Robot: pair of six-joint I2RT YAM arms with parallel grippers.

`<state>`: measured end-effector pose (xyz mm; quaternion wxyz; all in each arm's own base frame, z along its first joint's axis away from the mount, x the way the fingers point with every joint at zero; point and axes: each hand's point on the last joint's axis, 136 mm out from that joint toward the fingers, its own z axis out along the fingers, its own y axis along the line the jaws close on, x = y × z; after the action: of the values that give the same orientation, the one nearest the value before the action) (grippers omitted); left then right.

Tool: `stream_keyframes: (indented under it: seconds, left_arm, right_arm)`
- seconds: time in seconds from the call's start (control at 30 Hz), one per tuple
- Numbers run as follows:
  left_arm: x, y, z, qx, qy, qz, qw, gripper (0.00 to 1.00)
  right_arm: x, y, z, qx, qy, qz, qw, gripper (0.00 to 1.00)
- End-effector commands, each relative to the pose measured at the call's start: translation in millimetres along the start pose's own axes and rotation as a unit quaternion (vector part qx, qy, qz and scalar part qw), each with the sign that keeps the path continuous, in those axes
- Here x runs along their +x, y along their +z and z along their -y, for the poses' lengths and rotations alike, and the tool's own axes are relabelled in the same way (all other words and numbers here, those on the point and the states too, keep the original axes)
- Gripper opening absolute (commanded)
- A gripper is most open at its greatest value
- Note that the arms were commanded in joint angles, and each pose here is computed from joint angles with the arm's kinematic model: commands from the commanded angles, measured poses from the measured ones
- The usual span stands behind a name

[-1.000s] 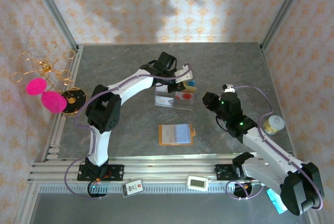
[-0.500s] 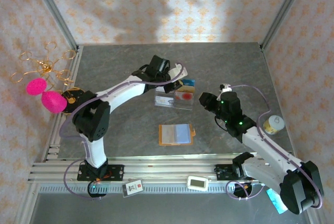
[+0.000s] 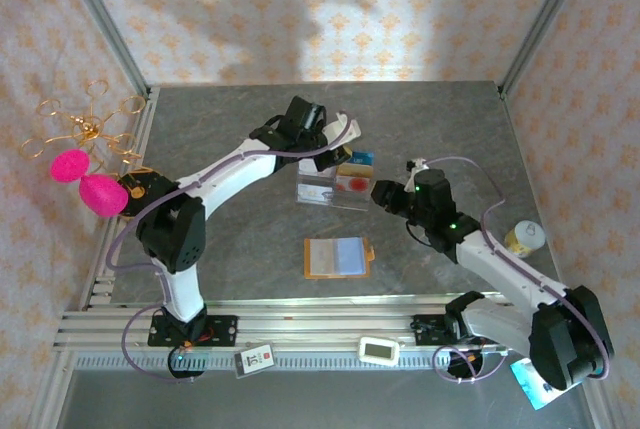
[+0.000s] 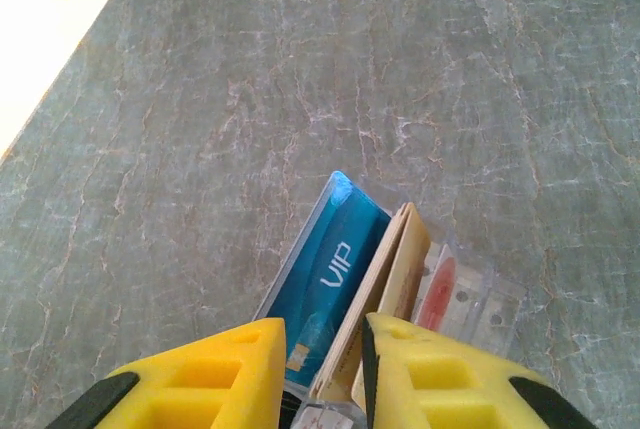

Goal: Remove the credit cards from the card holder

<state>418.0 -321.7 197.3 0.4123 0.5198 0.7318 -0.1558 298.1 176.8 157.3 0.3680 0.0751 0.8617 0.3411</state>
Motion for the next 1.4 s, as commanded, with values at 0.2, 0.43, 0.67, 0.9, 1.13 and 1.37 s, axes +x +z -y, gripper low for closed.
stream_keyframes:
  seconds: [0.2,0.43,0.67,0.9,1.13,1.37]
  left_arm:
    - [-73.0,-52.8,-1.5,0.024,-0.166,0.165,0.972,0.45]
    - [-68.8,-141.8,35.4,-0.030,-0.277,0.339,0.899,0.76]
    - [-27.1,-190.4,50.6,-0.040,-0.398,0.396,0.827,0.99]
    - [-9.2,-220.2,65.4,-0.031,-0.419,0.405,0.812,0.99]
    - [4.8,-237.3,66.4,-0.080,-0.384,0.382,0.837,0.99]
    - [15.3,-228.7,62.2,-0.106,-0.388,0.332,0.853,0.98]
  right_arm:
    - [-54.6,-0.3,-60.4,-0.068,-0.161,0.050,0.983,0.39]
    - [-104.1,-20.5,-65.0,-0.033,-0.166,0.171,0.971,0.45]
    - [-82.1,0.9,-76.4,-0.034,-0.296,0.044,0.953,0.44]
    - [-44.7,23.1,-69.3,-0.065,-0.417,-0.082,0.903,0.40]
    - [-31.2,41.7,-55.7,-0.059,-0.458,-0.174,0.870,0.37]
    - [-26.2,63.4,-36.6,-0.033,-0.456,-0.212,0.864,0.35]
